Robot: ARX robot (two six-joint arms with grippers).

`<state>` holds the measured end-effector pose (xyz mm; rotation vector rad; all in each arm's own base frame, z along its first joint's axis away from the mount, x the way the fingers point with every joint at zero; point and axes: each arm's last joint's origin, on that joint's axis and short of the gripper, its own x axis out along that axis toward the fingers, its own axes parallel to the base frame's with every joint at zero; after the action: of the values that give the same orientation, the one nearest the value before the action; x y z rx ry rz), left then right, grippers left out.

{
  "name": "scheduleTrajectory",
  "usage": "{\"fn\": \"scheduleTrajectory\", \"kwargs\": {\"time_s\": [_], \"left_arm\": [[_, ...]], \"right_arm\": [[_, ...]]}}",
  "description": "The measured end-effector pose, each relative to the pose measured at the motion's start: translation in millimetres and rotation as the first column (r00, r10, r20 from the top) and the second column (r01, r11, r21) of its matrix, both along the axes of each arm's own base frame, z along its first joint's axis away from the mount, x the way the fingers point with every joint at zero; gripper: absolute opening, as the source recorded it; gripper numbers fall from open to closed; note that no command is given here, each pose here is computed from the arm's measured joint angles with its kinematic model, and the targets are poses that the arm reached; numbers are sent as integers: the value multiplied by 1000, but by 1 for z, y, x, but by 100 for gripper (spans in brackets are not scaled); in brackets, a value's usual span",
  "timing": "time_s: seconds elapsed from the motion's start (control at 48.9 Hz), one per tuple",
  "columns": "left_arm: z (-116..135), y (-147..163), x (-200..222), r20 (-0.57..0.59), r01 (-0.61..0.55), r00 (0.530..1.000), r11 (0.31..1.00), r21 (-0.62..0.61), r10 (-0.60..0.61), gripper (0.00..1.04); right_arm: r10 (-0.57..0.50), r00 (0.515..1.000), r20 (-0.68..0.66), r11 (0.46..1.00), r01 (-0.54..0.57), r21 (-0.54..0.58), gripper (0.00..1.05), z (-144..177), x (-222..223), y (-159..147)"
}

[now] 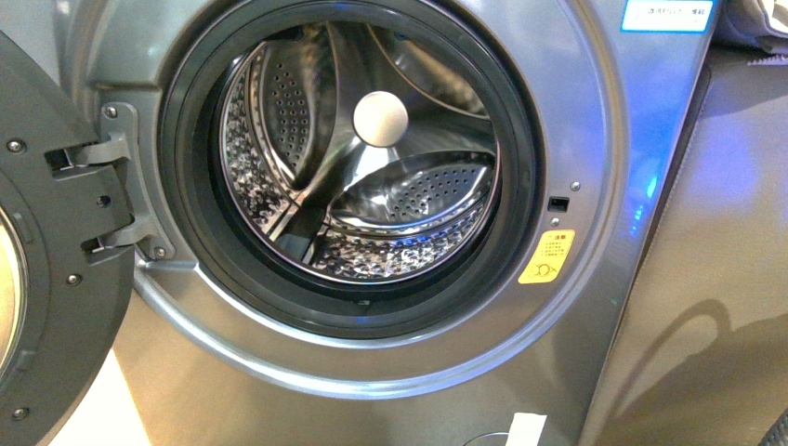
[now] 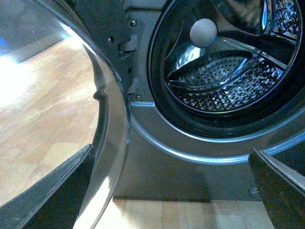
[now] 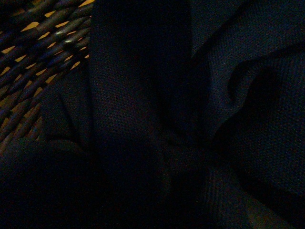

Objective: Put clothes into washing machine

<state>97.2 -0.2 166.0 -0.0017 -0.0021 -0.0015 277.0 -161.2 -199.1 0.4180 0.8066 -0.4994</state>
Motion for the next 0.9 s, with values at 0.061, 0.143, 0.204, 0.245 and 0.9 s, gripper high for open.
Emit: {"fn": "scheduleTrajectory", "kwargs": {"time_s": [0.061,0.143,0.204,0.245,0.9], "left_arm": [[0,0,0,0,0,1000,1000,0,0,98],[0,0,0,0,0,1000,1000,0,0,98],[0,0,0,0,0,1000,1000,0,0,98],[0,0,0,0,0,1000,1000,0,0,98],[0,0,0,0,0,1000,1000,0,0,98]], "right_arm": [[0,1000,16,1000,-1,8,26,7,-4,3],[6,999,38,1000,-6,17,16,22,-13,9],[11,999,52,1000,-12,21,14,33,-17,13],[19,997,75,1000,-20,20,13,45,-20,15],[74,962,262,996,-58,-69,12,126,-29,27]]}}
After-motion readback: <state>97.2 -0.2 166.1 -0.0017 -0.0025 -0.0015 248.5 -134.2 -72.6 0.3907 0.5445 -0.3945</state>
